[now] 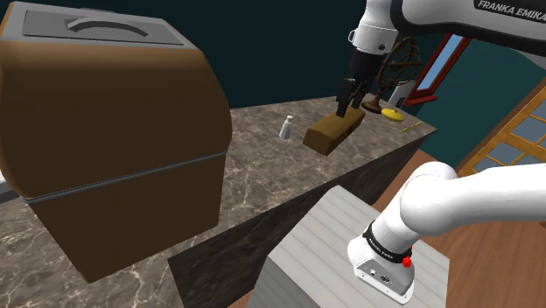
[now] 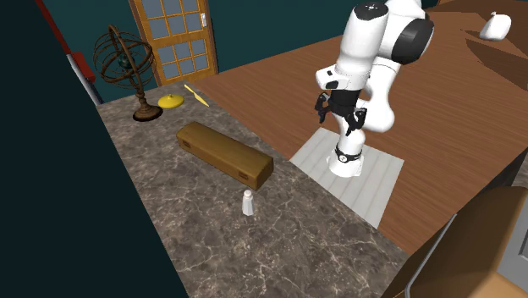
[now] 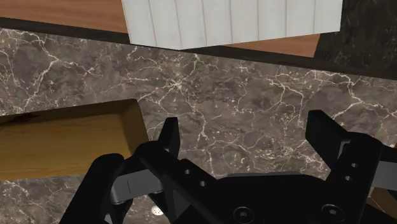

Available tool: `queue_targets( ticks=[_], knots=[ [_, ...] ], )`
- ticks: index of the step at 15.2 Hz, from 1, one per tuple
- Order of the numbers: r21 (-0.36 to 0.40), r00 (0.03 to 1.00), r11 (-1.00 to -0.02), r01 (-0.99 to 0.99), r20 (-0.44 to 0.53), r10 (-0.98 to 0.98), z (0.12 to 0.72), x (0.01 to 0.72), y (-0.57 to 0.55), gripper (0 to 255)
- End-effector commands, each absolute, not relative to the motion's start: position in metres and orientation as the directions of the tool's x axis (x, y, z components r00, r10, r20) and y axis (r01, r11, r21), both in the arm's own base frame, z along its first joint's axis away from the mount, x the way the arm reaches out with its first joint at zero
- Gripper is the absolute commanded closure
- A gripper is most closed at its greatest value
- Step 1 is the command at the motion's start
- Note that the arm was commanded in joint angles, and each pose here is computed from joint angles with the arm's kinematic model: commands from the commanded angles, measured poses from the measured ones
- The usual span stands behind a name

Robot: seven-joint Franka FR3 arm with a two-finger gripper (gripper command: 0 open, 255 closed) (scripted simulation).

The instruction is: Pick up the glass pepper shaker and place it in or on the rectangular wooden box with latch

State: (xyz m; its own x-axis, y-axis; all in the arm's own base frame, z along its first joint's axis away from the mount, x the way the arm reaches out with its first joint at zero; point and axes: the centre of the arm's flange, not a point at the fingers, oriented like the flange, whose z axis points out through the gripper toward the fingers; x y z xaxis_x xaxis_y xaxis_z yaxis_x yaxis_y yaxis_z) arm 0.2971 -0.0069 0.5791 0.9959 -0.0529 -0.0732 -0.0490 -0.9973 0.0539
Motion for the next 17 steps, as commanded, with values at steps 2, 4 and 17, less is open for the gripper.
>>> queue_targets(
  ticks=[2, 4, 17],
  knots=[
    [0.057, 0.996, -0.997, -0.054, -0.069, -0.058, 0.572, 0.306, -0.011, 0],
    [0.062, 0.996, -0.996, -0.064, -0.061, -0.068, 0.557, 0.324, -0.021, 0],
    [0.094, 0.991, -0.987, -0.129, -0.005, -0.13, 0.465, 0.444, -0.087, 0]
  ],
)
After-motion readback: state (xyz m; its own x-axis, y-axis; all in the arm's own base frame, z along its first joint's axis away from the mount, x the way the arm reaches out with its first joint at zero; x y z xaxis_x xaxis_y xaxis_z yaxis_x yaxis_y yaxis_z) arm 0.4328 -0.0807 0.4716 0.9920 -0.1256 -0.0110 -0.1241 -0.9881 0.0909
